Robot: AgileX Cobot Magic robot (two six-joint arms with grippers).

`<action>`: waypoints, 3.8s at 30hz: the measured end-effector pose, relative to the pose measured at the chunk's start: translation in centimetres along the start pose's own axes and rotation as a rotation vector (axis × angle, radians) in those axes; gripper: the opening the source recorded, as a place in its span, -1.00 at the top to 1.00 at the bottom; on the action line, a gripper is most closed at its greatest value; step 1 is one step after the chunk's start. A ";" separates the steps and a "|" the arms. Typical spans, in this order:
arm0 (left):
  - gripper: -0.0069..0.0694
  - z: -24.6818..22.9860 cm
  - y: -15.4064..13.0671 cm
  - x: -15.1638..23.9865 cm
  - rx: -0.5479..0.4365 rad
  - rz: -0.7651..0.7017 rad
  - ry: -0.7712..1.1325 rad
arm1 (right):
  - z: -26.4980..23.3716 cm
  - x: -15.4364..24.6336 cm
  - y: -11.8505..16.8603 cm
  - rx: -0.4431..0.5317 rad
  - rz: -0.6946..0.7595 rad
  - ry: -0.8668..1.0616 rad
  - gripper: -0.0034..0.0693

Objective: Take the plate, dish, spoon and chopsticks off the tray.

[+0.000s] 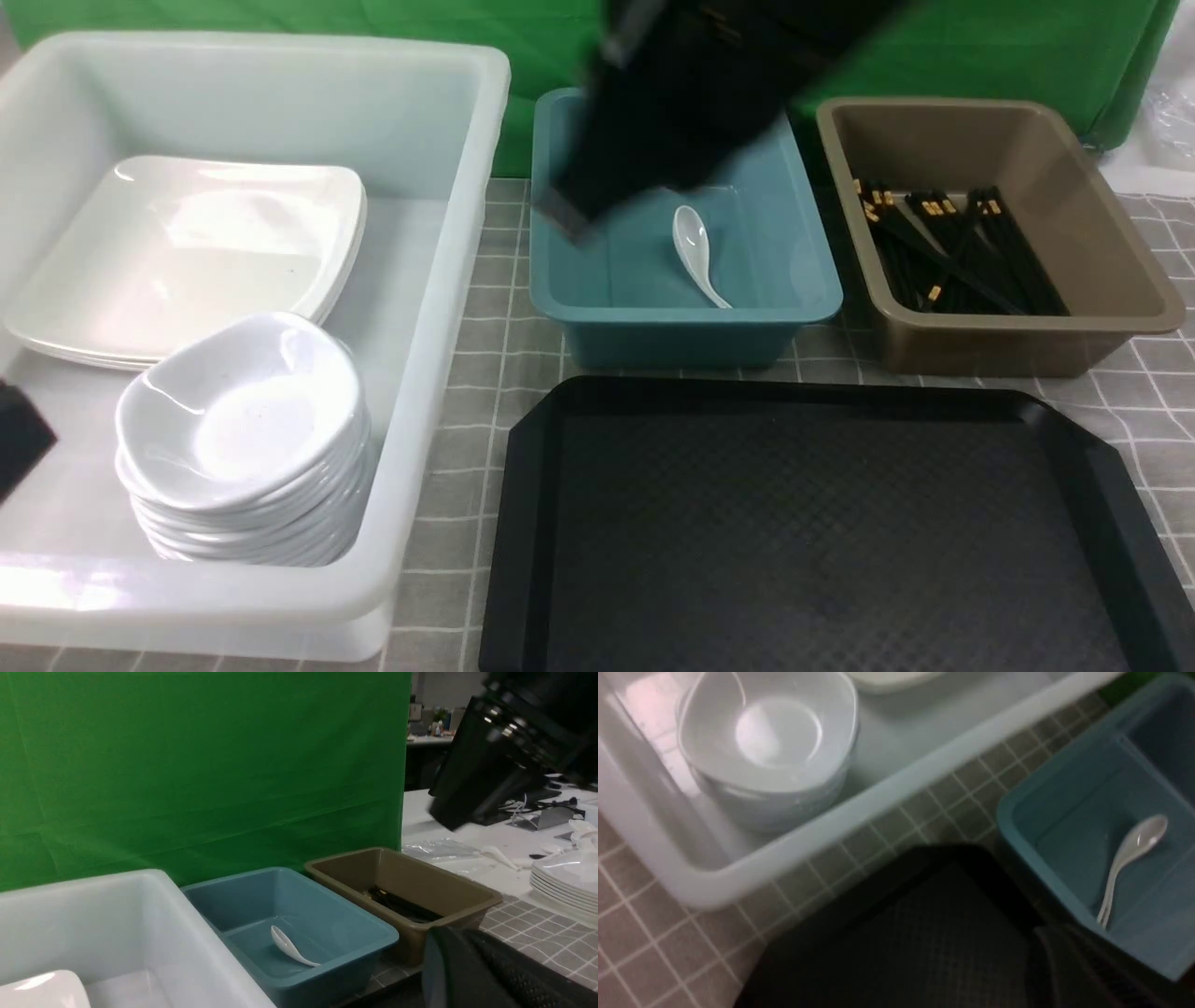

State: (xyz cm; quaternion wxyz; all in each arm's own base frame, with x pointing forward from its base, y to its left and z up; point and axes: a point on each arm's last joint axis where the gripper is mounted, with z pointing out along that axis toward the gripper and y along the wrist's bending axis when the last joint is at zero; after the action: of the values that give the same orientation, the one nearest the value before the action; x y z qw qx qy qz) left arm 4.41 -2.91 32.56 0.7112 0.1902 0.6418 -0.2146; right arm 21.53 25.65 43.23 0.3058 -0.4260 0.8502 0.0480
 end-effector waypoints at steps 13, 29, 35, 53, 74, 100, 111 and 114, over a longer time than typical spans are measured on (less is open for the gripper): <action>0.79 0.7 0.1 2.8 -0.004 0.039 0.026 | -0.2 5.9 0.4 -0.008 0.001 0.124 0.76; 0.79 0.7 0.1 2.9 -0.005 0.048 0.028 | -2.7 4.7 -1.0 0.066 -0.053 -0.235 0.78; 0.79 0.7 0.1 2.9 -0.005 0.049 0.028 | -2.4 7.8 -3.5 0.054 0.128 -0.443 0.85; 0.79 0.7 0.1 2.9 -0.005 0.049 0.028 | -1.2 31.7 -3.7 0.522 0.599 -0.526 0.86; 0.79 0.7 0.1 2.9 -0.005 0.050 0.024 | 4.1 39.4 0.7 0.600 0.657 -0.539 0.86; 0.79 0.7 0.1 2.8 -0.012 0.113 0.017 | 4.2 39.4 0.7 0.592 0.680 -0.545 0.61; 0.79 -0.3 2.4 4.5 -0.416 0.139 0.003 | 4.2 39.4 0.7 0.592 0.681 -0.545 0.56; 0.79 -1.2 3.0 6.9 -0.550 0.120 0.023 | 4.2 39.4 0.7 0.592 0.681 -0.545 0.55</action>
State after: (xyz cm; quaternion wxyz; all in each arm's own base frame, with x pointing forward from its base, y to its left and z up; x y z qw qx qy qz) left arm 5.67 -0.17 25.51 0.7401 0.0302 0.6717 0.0122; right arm 5.25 0.11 17.64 0.5901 0.0071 0.8072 0.0114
